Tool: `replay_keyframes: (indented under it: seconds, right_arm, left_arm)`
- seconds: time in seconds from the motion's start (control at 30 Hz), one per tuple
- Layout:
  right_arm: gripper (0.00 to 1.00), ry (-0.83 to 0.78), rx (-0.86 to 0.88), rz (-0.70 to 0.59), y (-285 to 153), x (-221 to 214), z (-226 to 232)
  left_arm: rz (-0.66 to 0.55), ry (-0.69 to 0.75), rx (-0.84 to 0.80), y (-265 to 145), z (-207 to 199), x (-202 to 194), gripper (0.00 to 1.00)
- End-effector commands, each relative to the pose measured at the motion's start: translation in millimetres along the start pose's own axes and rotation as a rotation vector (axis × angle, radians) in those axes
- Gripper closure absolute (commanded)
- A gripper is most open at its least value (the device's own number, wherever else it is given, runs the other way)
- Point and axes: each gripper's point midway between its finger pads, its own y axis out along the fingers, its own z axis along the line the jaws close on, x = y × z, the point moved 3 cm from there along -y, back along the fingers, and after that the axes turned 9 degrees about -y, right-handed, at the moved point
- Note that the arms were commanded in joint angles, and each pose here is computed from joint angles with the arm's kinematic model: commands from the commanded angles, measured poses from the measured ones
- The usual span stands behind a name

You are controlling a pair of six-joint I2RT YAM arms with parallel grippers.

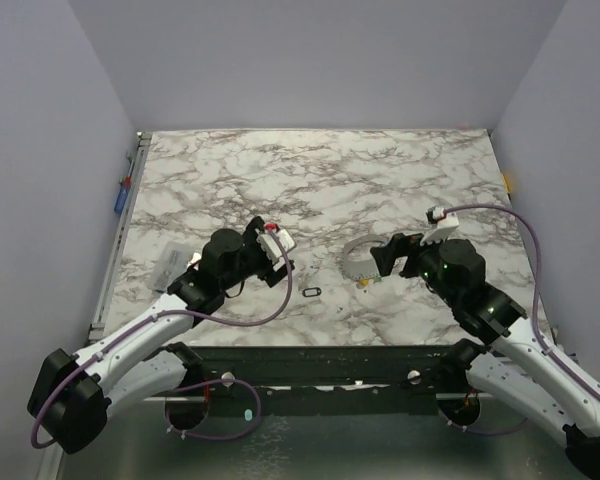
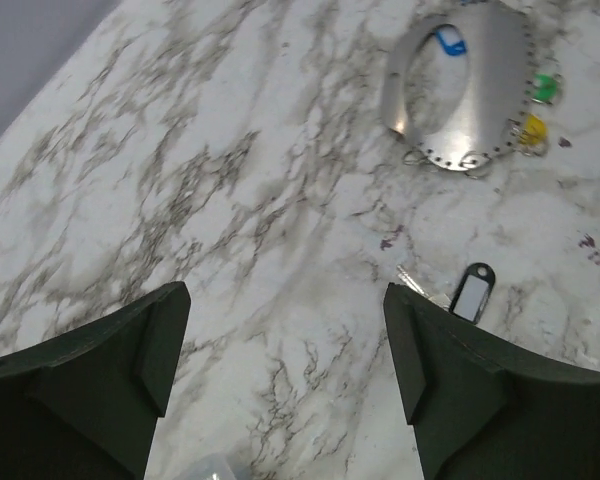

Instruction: Put the keys on the keyring

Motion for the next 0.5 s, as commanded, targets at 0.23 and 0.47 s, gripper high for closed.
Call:
replay_keyframes:
  seconds: [0.23,0.47]
  right_arm:
    - [0.0,-0.153,-0.143,-0.022,-37.7,58.7,-21.6]
    - [0.0,-0.203,-0.082,-0.047,-63.2,85.2,-14.5]
  left_arm:
    - [-0.093,0.415,-0.731,43.2,-82.5,5.5,0.32]
    - [0.015,0.519,-0.889,87.9,-106.5,-4.0,0.37]
